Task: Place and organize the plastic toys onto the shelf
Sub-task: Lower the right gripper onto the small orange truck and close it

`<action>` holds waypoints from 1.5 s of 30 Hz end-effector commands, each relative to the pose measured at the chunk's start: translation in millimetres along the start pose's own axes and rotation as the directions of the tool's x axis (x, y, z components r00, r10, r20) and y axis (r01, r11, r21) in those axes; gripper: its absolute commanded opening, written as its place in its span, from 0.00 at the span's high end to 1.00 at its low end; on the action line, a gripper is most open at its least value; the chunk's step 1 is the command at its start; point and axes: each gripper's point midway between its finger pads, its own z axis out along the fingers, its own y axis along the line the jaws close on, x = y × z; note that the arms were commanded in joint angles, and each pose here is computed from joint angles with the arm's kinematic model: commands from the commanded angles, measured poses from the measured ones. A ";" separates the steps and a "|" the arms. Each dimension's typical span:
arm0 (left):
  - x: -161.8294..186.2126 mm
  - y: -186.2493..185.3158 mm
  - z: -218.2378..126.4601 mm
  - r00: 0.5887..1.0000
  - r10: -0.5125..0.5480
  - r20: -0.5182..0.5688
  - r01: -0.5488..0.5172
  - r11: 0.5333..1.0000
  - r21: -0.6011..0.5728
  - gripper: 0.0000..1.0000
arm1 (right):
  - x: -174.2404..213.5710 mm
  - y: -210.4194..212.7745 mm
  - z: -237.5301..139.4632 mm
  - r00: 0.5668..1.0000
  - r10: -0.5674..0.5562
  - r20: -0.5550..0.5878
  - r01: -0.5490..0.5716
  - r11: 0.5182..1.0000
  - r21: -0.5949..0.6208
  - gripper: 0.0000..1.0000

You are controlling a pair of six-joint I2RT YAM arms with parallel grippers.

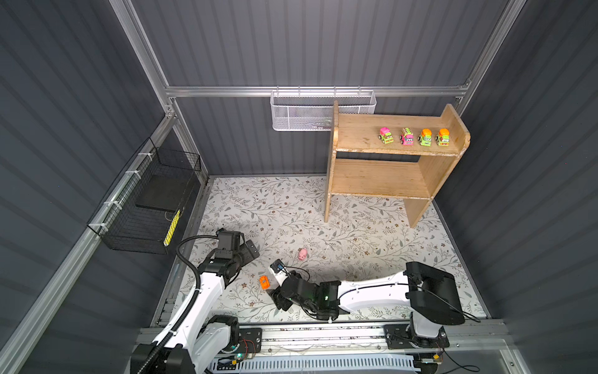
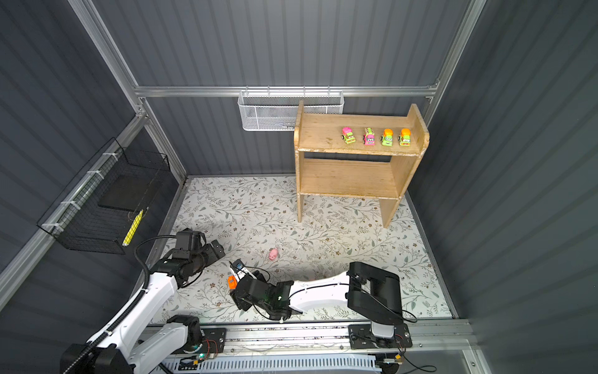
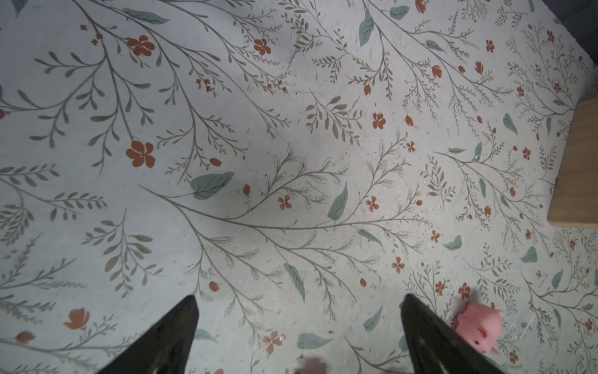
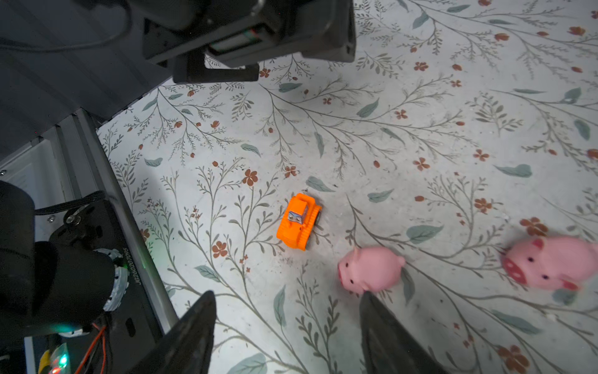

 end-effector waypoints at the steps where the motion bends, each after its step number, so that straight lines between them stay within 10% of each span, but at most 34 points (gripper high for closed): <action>1: -12.7 -6.0 0.5 1.000 -0.006 0.029 0.004 0.999 0.052 0.02 | -0.6 12.0 13.7 0.999 -0.030 -0.025 0.029 0.999 -0.017 0.31; 45: -36.3 -1.1 -49.2 0.990 -0.014 0.143 0.006 0.999 0.054 0.01 | 41.5 -24.4 101.5 0.995 -0.009 -0.103 0.020 0.994 0.104 0.49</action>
